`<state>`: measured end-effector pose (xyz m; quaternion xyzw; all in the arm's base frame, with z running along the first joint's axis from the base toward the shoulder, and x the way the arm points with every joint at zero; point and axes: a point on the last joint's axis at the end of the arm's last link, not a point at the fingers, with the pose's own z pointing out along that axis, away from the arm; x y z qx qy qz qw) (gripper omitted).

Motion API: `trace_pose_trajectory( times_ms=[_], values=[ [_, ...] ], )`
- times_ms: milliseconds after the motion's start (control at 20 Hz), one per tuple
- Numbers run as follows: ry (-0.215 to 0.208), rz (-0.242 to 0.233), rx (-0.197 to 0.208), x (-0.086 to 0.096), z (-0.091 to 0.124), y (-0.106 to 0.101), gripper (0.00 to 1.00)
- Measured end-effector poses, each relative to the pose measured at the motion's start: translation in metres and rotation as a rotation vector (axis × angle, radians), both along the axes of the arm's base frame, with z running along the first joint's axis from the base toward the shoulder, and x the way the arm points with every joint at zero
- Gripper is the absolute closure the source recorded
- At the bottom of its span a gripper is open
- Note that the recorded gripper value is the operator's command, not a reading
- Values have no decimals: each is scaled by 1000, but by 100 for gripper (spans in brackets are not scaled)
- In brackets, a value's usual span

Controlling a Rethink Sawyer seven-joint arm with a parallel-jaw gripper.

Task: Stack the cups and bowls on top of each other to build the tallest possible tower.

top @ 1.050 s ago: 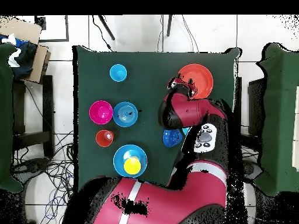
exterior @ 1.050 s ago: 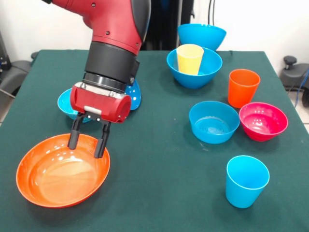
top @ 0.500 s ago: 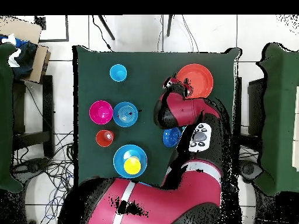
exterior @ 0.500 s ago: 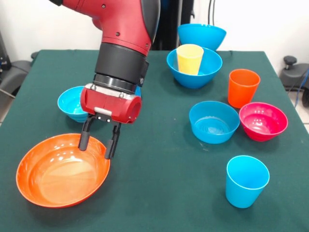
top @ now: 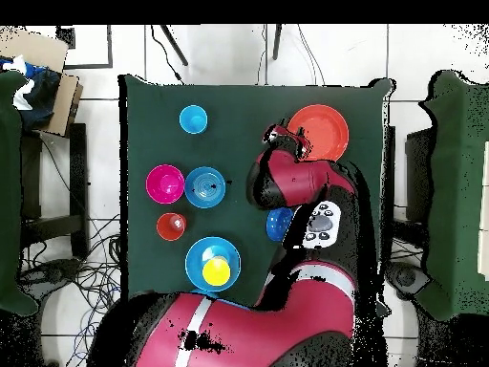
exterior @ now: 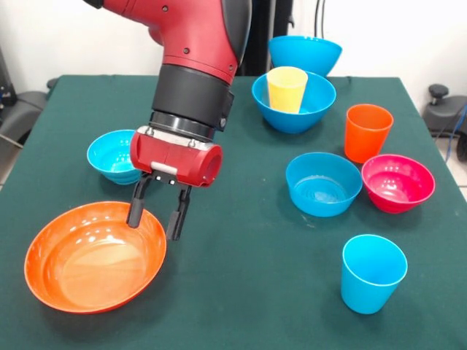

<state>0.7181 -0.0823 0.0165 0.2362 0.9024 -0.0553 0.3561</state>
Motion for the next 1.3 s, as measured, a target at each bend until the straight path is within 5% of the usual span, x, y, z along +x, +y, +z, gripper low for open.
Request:
trace_pose_trajectory(
  times_ms=[600,1300],
  values=[
    [15,-11,-30,-4,-1,13,0],
    [63,-32,-58,-28,-57,8,0]
  ],
)
